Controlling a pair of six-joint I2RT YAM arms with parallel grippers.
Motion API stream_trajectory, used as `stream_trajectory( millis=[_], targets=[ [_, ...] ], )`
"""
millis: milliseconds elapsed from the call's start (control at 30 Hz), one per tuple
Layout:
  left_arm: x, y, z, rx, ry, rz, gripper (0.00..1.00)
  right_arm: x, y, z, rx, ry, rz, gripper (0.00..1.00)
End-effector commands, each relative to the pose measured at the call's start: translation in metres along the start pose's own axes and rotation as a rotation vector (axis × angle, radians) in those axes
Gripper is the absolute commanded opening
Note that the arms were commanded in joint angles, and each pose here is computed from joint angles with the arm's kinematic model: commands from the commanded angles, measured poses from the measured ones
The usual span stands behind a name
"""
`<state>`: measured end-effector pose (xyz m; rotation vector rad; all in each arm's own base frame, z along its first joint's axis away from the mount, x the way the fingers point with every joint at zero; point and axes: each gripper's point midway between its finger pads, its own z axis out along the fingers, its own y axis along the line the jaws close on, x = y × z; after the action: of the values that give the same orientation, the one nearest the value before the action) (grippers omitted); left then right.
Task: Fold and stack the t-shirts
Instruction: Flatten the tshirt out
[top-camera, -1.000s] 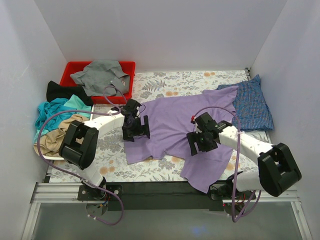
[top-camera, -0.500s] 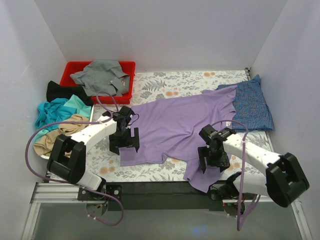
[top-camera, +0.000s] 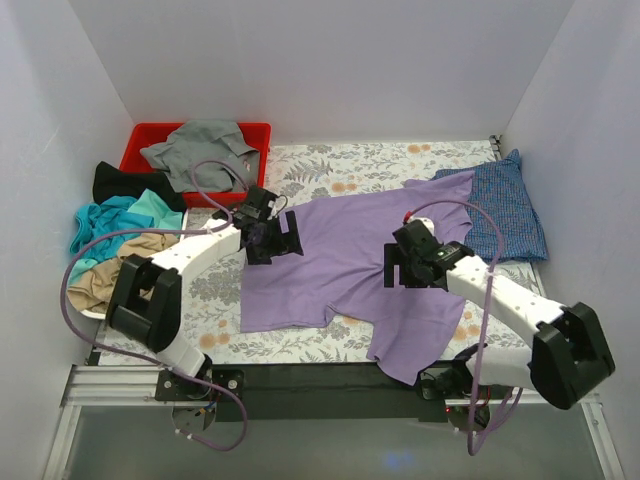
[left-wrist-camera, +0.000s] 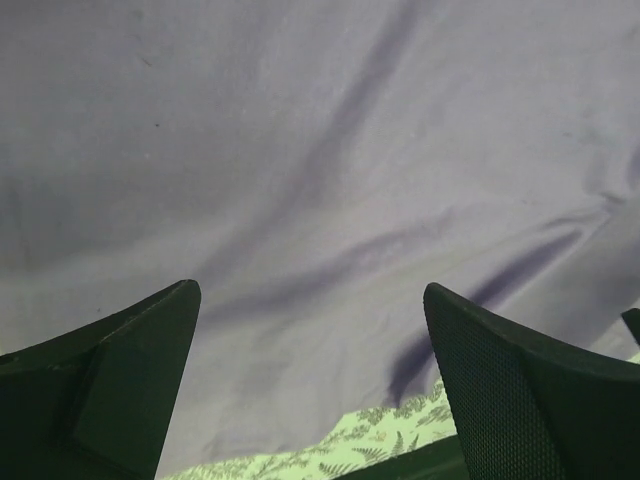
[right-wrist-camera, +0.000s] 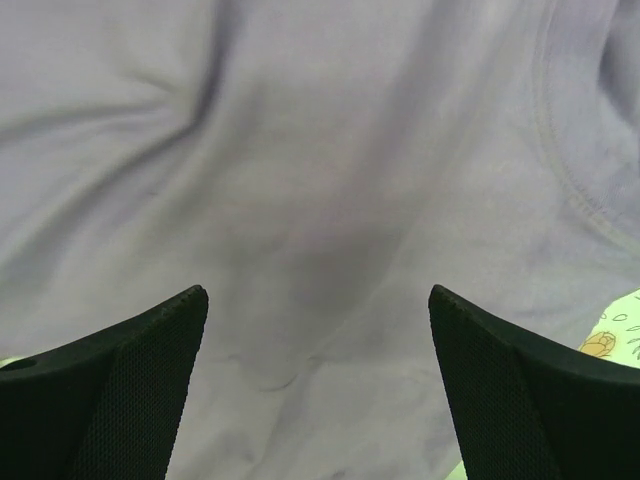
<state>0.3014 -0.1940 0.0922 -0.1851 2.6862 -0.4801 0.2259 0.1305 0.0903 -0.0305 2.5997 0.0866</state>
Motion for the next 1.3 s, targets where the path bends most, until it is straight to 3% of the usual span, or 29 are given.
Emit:
stream_trajectory(
  millis=[0,200,400,533,700,767,833,900,1000,1133,1233,1267],
  targets=[
    [0.007,-0.013,0.031,0.104,0.016,-0.055,0.94,0.005,-0.006,0.033,0.031,-0.045,-0.01,0.95],
    [0.028,0.0,0.05,0.088,0.062,-0.07,0.94,0.034,-0.011,0.05,0.034,0.055,0.011,0.93],
    [0.082,0.058,0.044,-0.135,0.193,-0.087,0.94,0.125,-0.03,0.024,0.109,0.371,0.126,0.93],
    [0.116,0.081,0.029,-0.213,0.269,-0.105,0.94,0.15,-0.009,-0.002,0.039,0.388,0.196,0.99],
    [0.141,0.079,0.008,-0.252,0.316,-0.084,0.95,0.165,-0.025,-0.029,0.185,0.451,0.168,0.98],
    [0.132,0.077,0.004,-0.263,0.287,-0.068,0.95,0.146,-0.013,-0.034,0.151,0.358,0.165,0.98],
    [0.11,0.072,0.002,-0.275,0.211,-0.046,0.95,0.096,-0.009,-0.04,0.138,0.158,0.153,0.98],
    [0.078,0.069,0.0,-0.305,0.106,-0.01,0.95,0.034,0.006,-0.058,0.08,-0.032,0.138,0.98],
    [0.01,0.04,-0.014,-0.277,-0.064,0.004,0.95,-0.046,-0.02,-0.071,0.203,-0.257,0.139,0.98],
    [-0.089,0.007,-0.041,-0.164,-0.294,-0.019,0.95,-0.126,-0.057,-0.06,0.235,-0.376,0.127,0.98],
    [-0.132,0.019,-0.032,-0.133,-0.369,-0.051,0.95,-0.164,-0.079,-0.035,0.252,-0.442,0.152,0.98],
    [-0.139,0.022,-0.026,-0.115,-0.368,-0.064,0.95,-0.171,-0.092,-0.019,0.28,-0.409,0.138,0.98]
  ],
)
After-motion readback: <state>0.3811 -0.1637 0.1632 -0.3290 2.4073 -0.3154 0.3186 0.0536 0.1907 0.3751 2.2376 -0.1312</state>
